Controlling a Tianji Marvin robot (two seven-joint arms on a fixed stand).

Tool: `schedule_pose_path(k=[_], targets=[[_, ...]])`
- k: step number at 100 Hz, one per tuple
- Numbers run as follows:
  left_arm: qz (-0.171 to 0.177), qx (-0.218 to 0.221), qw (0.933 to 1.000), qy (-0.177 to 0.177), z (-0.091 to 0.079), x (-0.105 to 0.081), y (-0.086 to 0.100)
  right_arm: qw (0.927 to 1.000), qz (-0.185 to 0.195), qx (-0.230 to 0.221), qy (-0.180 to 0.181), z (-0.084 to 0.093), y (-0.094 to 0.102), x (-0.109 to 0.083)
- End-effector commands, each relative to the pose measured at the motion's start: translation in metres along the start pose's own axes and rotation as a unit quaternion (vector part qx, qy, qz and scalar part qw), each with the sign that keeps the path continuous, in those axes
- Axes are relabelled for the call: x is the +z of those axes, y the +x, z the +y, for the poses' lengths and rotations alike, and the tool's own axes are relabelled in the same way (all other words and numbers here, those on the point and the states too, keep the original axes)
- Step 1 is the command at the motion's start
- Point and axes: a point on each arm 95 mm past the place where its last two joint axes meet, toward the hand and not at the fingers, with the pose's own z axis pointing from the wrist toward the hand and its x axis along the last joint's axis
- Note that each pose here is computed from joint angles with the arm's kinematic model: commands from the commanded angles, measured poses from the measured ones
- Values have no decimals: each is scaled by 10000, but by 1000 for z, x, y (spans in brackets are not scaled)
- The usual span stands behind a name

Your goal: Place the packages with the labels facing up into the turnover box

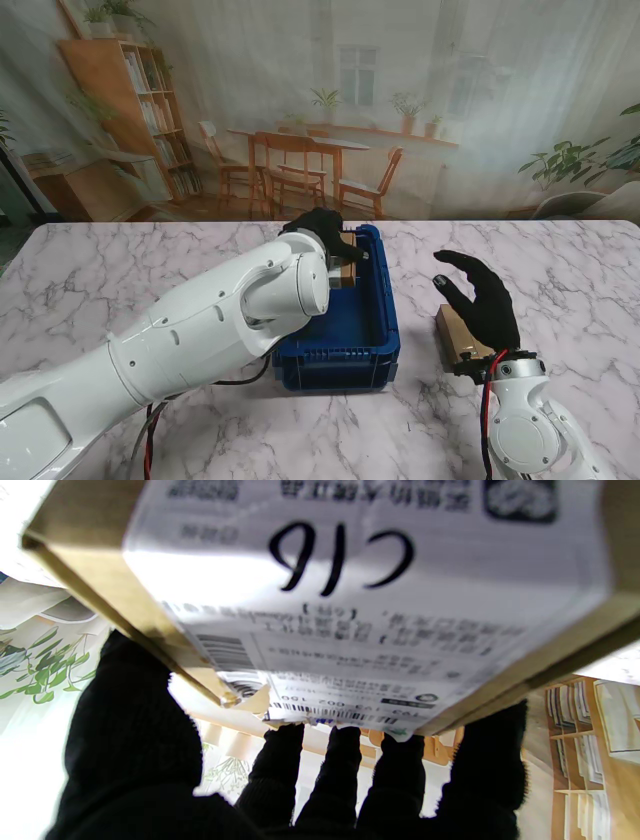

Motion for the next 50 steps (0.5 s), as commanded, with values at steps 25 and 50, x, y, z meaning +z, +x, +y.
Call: schedule_pose_path(k=[25,50], targets=[[115,69,9999,-79,-6,11,15,10000,-9,18,7,-1,-1,-2],[96,119,9998,-156,-2,18,18,10000,-16,18,24,-2,-1,-2]])
